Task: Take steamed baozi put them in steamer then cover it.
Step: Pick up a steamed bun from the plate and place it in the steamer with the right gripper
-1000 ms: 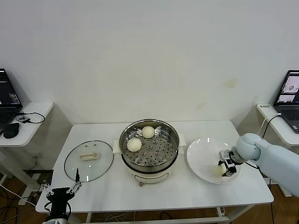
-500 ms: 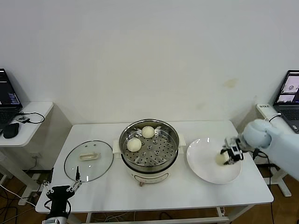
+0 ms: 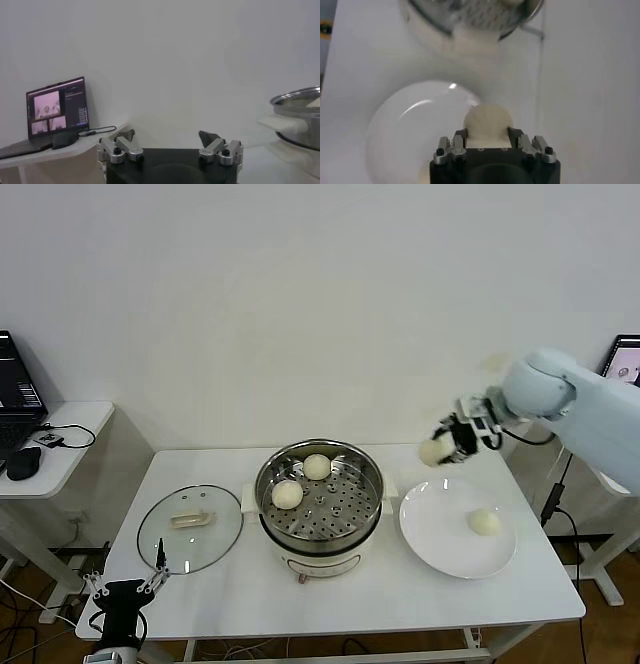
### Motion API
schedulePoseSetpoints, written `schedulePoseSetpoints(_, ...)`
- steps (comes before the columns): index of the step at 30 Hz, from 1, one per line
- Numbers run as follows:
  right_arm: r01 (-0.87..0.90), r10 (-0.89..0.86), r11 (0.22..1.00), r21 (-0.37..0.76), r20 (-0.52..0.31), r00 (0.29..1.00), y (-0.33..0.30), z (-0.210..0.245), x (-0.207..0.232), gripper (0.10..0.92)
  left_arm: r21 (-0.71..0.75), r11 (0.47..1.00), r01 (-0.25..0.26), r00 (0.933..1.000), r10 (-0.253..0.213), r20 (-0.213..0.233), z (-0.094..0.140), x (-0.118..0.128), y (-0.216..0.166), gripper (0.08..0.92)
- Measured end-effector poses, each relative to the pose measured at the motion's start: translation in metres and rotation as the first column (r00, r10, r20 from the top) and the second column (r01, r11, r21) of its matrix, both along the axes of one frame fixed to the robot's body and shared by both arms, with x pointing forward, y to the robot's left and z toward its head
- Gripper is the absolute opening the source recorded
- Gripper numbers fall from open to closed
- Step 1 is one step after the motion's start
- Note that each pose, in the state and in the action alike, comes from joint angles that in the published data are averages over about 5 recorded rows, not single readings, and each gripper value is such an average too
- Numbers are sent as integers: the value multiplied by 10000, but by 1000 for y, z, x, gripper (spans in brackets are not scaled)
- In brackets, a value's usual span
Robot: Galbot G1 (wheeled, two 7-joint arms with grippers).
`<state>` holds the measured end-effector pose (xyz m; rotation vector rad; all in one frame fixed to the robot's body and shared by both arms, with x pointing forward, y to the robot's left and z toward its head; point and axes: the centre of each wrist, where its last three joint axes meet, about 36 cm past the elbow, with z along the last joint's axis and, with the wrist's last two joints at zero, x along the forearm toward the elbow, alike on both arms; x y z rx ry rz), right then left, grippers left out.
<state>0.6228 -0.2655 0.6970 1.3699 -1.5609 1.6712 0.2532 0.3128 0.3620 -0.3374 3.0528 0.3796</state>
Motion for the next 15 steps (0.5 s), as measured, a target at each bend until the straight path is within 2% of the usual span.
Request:
schedulePoseSetpoints(6, -1263, 1263, 9920, 35, -101, 9919, 54, -1, 1, 541, 31, 9999, -107, 9999, 107, 14, 1, -1, 3, 823)
schedulePoseSetpoints(15, -3279, 3257, 9440, -373, -544, 9439, 123, -36, -8, 543, -8, 9997, -247, 9997, 247, 64, 2, -2, 5, 823)
